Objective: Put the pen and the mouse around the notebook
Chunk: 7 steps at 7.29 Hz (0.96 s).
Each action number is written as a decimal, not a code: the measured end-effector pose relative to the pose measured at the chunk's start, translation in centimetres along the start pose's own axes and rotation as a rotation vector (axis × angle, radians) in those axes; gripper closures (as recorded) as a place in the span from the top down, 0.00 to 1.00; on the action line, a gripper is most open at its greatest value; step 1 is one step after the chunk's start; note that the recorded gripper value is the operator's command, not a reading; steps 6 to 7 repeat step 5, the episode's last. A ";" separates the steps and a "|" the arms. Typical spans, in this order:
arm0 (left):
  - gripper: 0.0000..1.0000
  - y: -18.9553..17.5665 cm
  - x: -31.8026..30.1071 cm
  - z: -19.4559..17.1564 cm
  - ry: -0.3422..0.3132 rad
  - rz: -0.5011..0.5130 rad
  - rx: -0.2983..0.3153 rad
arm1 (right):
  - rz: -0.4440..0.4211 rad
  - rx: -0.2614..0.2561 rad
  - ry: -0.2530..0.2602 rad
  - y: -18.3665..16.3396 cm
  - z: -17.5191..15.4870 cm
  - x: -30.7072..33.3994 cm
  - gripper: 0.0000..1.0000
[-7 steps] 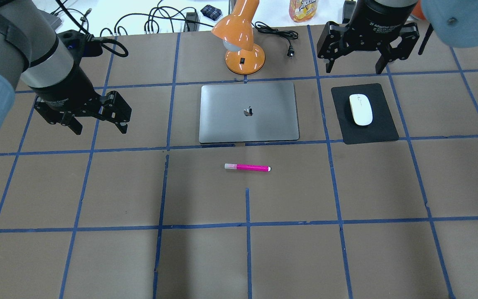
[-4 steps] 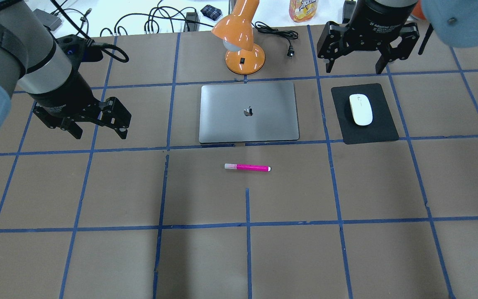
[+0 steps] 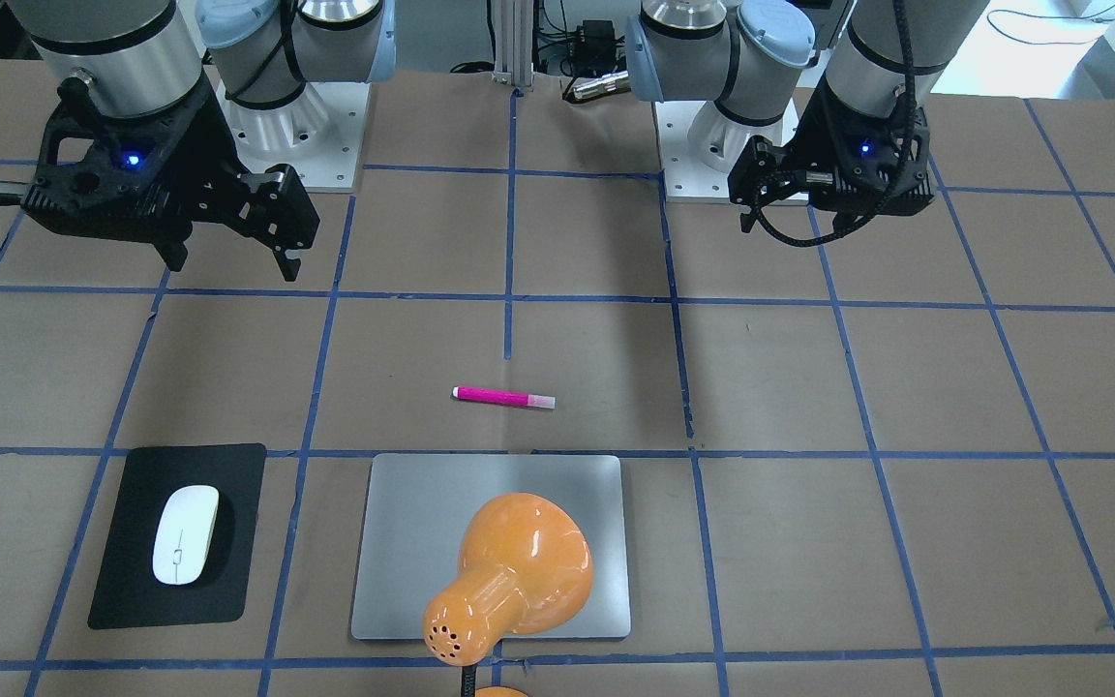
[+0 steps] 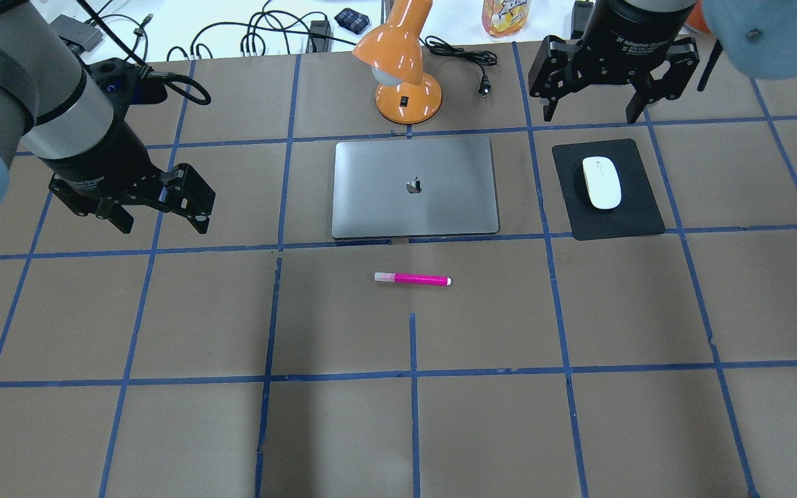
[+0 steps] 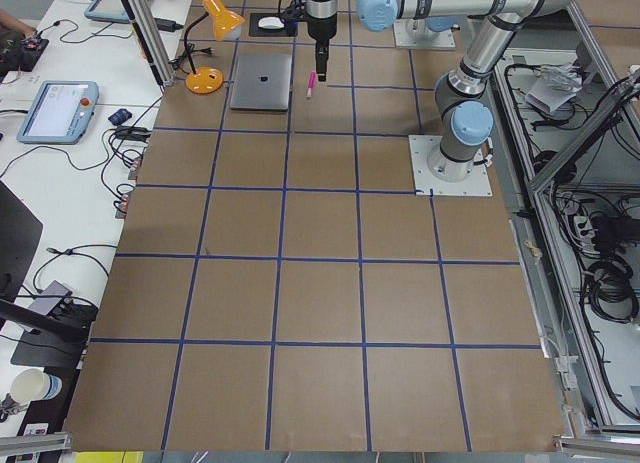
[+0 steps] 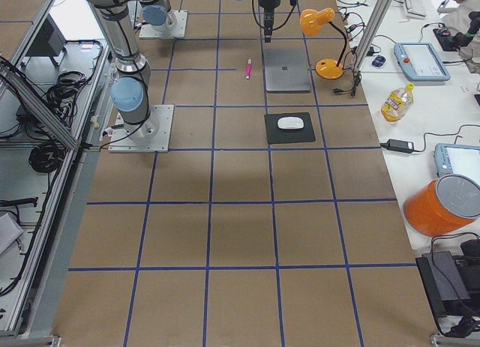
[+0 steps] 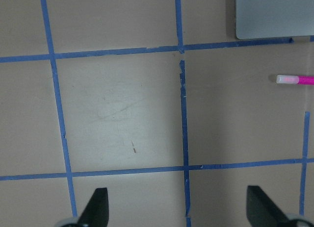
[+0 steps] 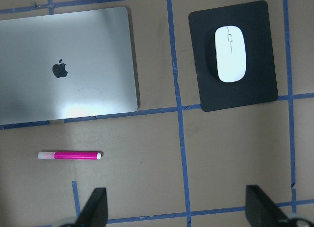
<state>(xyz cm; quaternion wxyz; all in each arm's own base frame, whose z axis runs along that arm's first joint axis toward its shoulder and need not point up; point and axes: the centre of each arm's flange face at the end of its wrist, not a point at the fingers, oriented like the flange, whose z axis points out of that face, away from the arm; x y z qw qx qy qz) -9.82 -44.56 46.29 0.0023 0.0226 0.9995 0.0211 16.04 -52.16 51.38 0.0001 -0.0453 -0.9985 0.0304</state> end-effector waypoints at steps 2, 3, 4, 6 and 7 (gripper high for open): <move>1.00 0.1 0.0 -0.1 0.000 -0.001 0.001 | 0.000 0.000 0.000 0.0 0.0 0.0 1.00; 1.00 0.2 0.1 -0.2 0.001 0.000 0.005 | 0.000 0.000 0.000 0.0 0.0 0.0 1.00; 1.00 0.4 0.2 -0.4 0.002 0.002 0.009 | 0.000 0.000 0.000 0.0 0.0 0.0 1.00; 1.00 0.5 0.3 -0.6 0.003 0.002 0.012 | 0.000 -0.001 0.000 0.0 0.0 0.0 1.00; 1.00 0.5 0.3 -0.6 0.003 0.002 0.012 | 0.000 -0.001 0.000 0.0 0.0 0.0 1.00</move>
